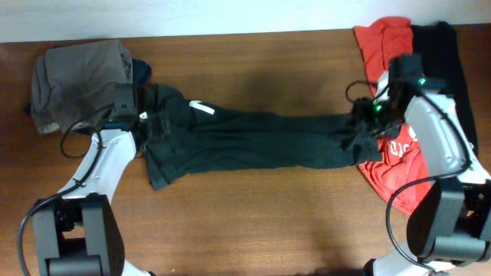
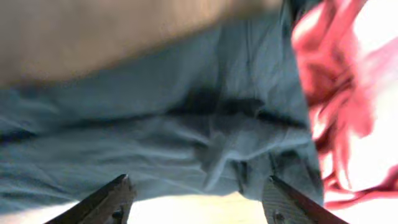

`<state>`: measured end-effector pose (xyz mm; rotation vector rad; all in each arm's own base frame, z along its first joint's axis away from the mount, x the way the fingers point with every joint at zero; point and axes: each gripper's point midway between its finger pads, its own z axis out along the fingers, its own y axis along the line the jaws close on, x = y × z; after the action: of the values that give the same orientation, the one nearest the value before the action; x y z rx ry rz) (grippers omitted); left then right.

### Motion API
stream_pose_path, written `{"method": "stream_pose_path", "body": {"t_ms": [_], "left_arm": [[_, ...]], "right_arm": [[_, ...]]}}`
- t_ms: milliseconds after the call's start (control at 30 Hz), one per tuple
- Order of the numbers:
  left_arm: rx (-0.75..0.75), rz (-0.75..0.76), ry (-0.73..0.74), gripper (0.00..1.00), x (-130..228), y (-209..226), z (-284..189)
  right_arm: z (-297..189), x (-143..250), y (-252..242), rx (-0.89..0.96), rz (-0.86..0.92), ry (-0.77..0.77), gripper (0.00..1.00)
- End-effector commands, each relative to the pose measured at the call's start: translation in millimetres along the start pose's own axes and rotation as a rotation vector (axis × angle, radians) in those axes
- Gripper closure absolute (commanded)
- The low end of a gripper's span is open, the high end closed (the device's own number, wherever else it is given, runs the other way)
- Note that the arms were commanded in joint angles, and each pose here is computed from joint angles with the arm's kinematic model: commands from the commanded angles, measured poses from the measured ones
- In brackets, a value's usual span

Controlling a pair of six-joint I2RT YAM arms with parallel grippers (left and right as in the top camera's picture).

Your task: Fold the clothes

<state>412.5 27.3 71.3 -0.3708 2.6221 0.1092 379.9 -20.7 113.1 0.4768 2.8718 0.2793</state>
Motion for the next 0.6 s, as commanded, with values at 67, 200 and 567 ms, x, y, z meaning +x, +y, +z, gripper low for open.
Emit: {"method": "stream_pose_path", "body": {"t_ms": [67, 200, 567], "left_arm": [[-0.008, 0.011, -0.05, 0.01, -33.3, 1.0, -19.8], [-0.006, 0.02, -0.055, 0.01, -44.8, -0.1, -32.1], [-0.002, 0.062, -0.043, 0.01, -53.6, -3.7, -49.2]], "right_arm": [[-24.1, -24.1, -34.5, 0.138, 0.008, -0.081, 0.27], [-16.7, -16.1, -66.1, 0.161, 0.086, -0.037, 0.3], [17.0, 4.1, -103.3, 0.084, 0.211, -0.009, 0.89]]}}
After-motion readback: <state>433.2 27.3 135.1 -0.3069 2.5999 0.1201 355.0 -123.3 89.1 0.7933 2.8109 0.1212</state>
